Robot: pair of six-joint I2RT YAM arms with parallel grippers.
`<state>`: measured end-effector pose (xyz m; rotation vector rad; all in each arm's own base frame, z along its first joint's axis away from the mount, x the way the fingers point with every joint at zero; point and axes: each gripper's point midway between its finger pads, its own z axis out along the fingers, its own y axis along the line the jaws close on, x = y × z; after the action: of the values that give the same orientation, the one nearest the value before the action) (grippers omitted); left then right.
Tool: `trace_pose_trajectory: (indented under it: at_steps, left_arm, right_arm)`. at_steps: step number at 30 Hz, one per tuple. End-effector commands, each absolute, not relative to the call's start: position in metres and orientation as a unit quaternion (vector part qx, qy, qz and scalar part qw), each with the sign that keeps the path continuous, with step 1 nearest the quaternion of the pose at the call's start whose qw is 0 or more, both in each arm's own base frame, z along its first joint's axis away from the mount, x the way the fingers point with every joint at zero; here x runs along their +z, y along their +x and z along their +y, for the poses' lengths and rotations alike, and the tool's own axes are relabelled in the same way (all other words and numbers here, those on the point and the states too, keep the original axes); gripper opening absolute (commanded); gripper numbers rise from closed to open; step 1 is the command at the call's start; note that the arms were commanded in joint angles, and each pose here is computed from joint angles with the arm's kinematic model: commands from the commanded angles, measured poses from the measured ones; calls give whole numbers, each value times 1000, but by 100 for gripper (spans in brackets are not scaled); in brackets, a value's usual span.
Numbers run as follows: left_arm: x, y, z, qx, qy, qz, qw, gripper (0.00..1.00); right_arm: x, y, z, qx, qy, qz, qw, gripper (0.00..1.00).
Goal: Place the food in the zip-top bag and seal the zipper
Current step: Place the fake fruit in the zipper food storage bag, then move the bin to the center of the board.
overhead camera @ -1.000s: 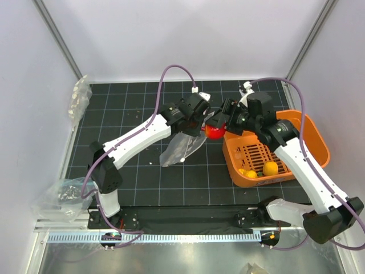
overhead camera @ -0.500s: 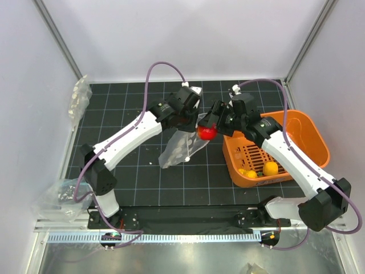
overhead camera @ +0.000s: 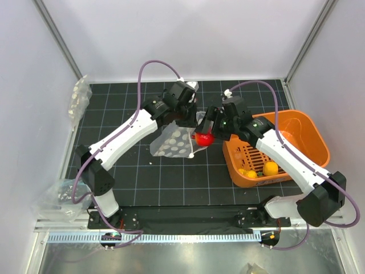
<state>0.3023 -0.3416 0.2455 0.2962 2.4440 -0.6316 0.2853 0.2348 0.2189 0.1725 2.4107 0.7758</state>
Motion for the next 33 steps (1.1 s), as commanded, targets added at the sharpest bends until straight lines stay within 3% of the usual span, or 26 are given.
trace_pose_trajectory:
  at_steps: [1,3,8,12,19,23,27,33]
  left_arm:
    - [289,301,-355,-306,102,890,323,0]
    - [293,300,-356,-315,94,888,320,0]
    - [294,305,-351,-345,63,885,307,0]
    - [294,308,-348,-355,53,882,305,0]
    - [286,306,-347,-353,51,886,297,0]
    - [284,308,-339,-346,49,887,302,0]
    - [283,310,-332,-339,48,888,307,0]
    - [286,311,-327,-331,52,888,316,0]
  right_arm:
    - [245,293,241,304,55,891,333,64]
    - [248,294,238,303,57,888,342,78]
    - [261,290,235,310,62,880,354,82]
    - [275,285,230,315,63,874,365,100]
    - [290,282,218,300,76,872,380,98]
    - [301,285,195,252,99,874,403,87]
    - [287,280,172,196,119,898,375,75]
    - [264,277,185,208,122,912,332,72]
